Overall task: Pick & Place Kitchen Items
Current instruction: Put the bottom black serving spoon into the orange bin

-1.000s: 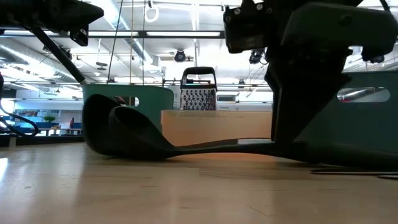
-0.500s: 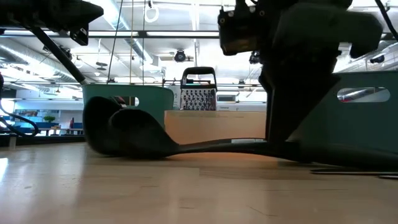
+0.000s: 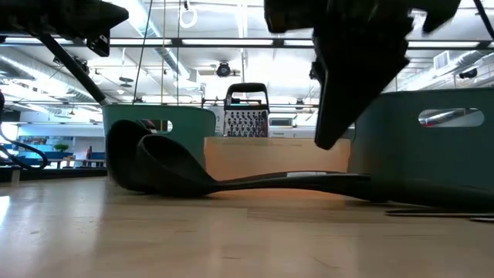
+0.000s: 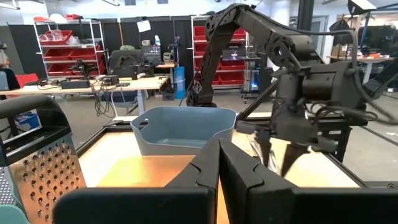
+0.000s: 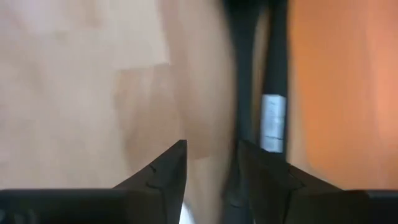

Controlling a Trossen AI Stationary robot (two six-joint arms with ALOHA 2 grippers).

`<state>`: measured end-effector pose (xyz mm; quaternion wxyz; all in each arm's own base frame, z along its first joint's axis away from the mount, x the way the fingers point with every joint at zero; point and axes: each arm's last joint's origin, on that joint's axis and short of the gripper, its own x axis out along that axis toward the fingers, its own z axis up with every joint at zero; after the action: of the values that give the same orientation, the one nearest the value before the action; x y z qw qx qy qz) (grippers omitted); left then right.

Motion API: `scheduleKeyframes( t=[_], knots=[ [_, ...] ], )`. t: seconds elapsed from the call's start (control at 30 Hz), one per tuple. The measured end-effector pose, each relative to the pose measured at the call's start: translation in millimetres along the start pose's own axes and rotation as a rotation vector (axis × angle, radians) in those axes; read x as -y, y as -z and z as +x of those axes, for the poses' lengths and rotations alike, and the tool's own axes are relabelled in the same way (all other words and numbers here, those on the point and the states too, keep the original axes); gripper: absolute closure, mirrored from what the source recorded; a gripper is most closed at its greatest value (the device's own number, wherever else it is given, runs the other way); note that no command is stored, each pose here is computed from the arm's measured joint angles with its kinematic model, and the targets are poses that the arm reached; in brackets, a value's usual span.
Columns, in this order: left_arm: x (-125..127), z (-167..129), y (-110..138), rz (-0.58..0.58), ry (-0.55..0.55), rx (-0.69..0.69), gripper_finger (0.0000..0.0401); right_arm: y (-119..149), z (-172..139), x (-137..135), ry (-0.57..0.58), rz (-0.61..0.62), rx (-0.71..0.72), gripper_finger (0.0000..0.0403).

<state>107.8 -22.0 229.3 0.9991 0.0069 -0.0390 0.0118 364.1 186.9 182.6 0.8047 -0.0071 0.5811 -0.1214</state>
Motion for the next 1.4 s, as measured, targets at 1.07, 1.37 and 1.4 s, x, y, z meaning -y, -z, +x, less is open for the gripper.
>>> scheduleKeyframes(
  t=[1.07, 1.37, 1.4],
  knots=[
    [0.0, 0.0, 0.1, 0.0, 0.0, -0.001, 0.0389, 10.7, 28.6, 14.1, 0.056, 0.037, -0.023, 0.025],
    [0.0, 0.0, 0.1, 0.001, 0.0, -0.001, 0.0389, 11.3, 28.5, 14.0, 0.046, 0.03, -0.036, 0.025],
    [0.0, 0.0, 0.1, 0.001, 0.0, -0.001, 0.0389, 11.4, 28.5, 13.8, 0.04, 0.029, -0.039, 0.025]
  ],
)
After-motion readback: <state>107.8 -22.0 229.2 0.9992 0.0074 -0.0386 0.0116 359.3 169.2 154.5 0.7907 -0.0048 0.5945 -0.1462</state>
